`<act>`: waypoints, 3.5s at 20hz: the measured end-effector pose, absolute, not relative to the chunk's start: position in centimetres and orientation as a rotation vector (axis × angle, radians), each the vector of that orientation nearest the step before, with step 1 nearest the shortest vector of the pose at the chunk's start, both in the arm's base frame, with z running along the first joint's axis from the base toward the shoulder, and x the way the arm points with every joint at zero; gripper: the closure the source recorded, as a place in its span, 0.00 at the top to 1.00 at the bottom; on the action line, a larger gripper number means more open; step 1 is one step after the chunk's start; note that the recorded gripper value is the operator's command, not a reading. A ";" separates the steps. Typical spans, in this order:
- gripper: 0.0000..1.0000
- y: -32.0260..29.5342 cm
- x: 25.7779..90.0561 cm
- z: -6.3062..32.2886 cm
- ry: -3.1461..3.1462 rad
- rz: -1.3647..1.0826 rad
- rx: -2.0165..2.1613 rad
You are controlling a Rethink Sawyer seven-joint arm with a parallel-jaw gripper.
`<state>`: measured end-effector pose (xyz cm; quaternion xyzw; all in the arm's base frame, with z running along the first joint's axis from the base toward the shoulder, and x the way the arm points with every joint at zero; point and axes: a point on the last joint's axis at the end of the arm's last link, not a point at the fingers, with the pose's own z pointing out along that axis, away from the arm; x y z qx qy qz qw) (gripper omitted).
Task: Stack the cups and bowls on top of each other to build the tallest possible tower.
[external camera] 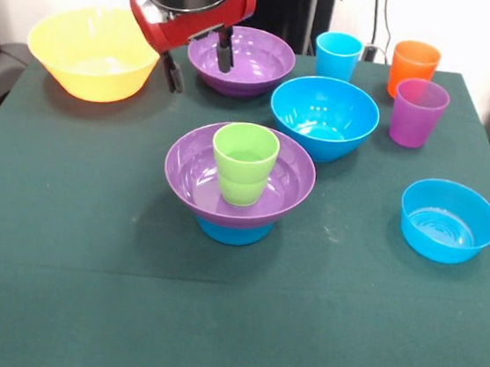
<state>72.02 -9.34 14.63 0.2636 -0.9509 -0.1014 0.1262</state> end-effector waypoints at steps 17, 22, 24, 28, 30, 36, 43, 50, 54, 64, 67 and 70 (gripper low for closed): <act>1.00 -6.9 78.8 19.4 -2.785 -0.260 0.733; 1.00 -5.6 81.4 19.3 -2.788 -0.251 0.728; 1.00 -4.9 82.3 19.0 -2.786 -0.247 0.737; 1.00 -3.6 83.8 17.7 -2.783 -0.261 0.773; 1.00 -2.6 84.6 16.7 -2.783 -0.295 0.811; 1.00 -1.8 85.3 14.2 -2.779 -0.351 0.851; 1.00 -2.0 85.3 11.9 -2.761 -0.387 0.859; 1.00 -2.6 85.2 12.0 -2.741 -0.395 0.838; 1.00 -3.2 85.6 12.6 -2.750 -0.375 0.819; 1.00 -4.1 86.0 13.9 -2.754 -0.351 0.786; 1.00 -4.1 86.0 14.3 -2.743 -0.351 0.791; 1.00 -4.1 85.9 14.9 -2.728 -0.354 0.815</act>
